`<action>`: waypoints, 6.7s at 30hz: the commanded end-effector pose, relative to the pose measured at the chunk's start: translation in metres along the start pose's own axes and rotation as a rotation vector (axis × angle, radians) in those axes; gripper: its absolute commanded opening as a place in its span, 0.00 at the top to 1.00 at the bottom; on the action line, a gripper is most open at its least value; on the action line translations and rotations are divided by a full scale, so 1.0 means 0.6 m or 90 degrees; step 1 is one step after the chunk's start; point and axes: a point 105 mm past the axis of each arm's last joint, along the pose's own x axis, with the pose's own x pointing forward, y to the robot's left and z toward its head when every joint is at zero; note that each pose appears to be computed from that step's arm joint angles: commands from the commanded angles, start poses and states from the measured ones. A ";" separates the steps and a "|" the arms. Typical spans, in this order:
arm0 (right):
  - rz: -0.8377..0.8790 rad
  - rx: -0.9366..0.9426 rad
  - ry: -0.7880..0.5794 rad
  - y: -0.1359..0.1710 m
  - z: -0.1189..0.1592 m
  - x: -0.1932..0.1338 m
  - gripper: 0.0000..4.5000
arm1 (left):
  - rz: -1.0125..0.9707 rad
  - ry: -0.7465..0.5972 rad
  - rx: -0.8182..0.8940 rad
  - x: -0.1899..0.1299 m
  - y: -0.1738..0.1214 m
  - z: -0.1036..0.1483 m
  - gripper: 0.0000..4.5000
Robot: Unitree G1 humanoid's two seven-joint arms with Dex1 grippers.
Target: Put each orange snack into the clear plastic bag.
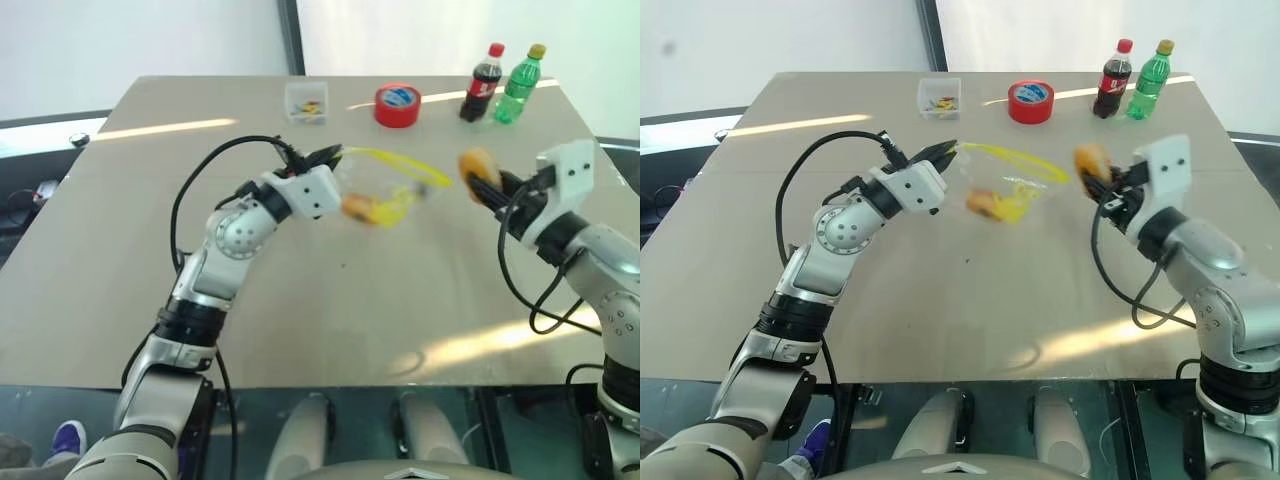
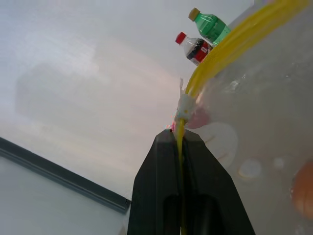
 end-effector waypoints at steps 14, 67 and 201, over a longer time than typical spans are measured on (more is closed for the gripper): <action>0.058 -0.146 0.055 0.043 -0.033 0.033 0.71 | -0.023 -0.033 0.014 -0.028 -0.020 0.020 1.00; -0.066 0.086 -0.027 -0.008 -0.012 0.037 0.71 | -0.105 -0.111 0.027 0.059 0.062 0.019 1.00; 0.242 -0.640 -0.093 0.195 -0.016 0.123 0.90 | -0.192 0.058 -0.119 -0.063 -0.081 0.014 1.00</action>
